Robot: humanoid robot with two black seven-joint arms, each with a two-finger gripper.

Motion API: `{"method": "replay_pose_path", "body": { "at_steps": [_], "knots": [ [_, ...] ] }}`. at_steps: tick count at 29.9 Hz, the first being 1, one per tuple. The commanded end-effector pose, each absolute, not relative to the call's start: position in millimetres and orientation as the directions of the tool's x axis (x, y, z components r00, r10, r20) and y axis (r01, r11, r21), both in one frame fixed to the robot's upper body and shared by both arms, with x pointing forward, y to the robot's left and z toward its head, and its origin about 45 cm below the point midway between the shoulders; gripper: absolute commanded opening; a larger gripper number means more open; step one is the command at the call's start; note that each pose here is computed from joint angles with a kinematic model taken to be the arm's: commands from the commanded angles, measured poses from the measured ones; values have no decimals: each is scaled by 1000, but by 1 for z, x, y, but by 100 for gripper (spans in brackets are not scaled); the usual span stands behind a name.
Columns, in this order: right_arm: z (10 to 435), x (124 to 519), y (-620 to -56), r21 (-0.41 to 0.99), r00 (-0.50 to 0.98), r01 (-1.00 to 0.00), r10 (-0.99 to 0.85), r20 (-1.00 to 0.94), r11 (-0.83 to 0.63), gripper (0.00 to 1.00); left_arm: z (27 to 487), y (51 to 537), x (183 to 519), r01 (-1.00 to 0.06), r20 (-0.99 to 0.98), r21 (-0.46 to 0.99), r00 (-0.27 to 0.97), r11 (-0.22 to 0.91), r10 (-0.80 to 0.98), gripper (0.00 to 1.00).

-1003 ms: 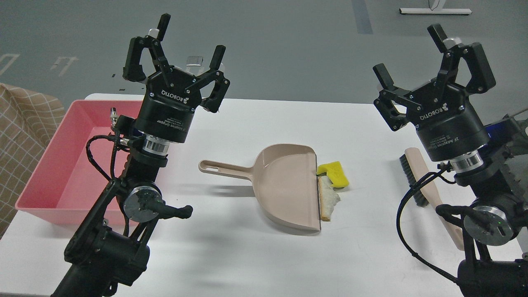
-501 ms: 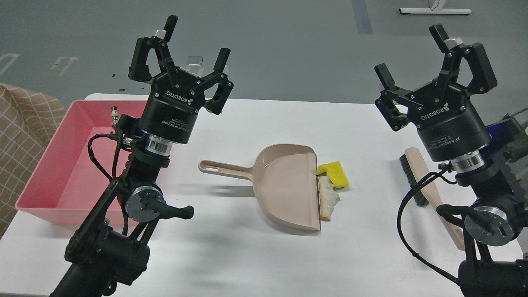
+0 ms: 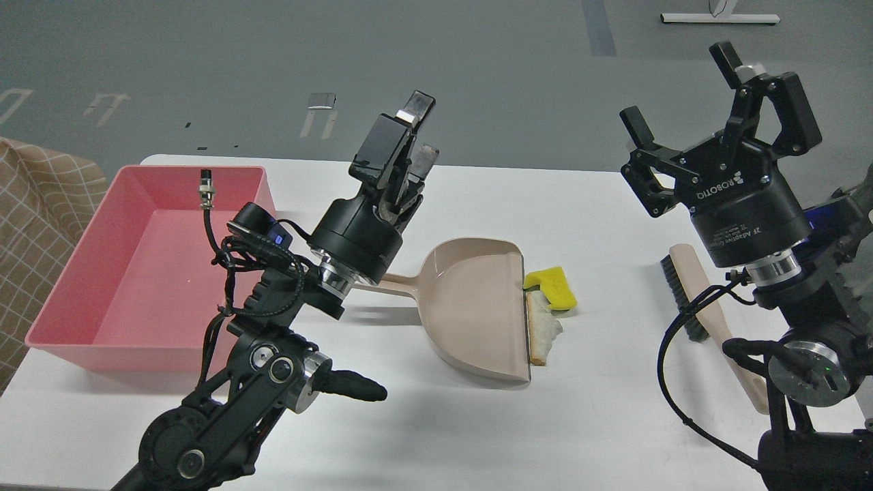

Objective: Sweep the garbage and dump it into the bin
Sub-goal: 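Lower the left gripper toward the beige dustpan handle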

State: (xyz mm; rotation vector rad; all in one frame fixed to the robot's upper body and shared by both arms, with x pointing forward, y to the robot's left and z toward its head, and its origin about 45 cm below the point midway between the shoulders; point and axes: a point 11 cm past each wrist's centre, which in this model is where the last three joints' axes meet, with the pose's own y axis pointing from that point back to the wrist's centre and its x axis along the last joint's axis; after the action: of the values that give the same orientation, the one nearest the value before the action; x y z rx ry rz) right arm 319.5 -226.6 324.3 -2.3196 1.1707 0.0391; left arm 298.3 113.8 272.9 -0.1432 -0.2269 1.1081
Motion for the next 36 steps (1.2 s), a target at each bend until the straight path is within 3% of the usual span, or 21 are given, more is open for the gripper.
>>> {"method": "replay_pose_path", "body": {
  "at_steps": [1, 6, 23, 36],
  "knots": [
    [325, 320, -229, -452, 619, -756, -742, -257, -474, 100, 259, 115, 291, -889, 153, -194, 390, 415, 908, 98],
    [326, 320, -230, -452, 615, -758, -745, -257, -470, 100, 233, 120, 277, -932, 136, -106, 332, 347, 933, 98],
    [322, 322, -235, -441, 603, -769, -754, -262, -462, 100, 198, 141, 247, -977, 121, -17, 210, 213, 970, 98],
    [322, 322, -235, -441, 603, -769, -754, -262, -462, 100, 180, 139, 225, -979, 102, 17, 203, 202, 974, 98]
  ]
}}
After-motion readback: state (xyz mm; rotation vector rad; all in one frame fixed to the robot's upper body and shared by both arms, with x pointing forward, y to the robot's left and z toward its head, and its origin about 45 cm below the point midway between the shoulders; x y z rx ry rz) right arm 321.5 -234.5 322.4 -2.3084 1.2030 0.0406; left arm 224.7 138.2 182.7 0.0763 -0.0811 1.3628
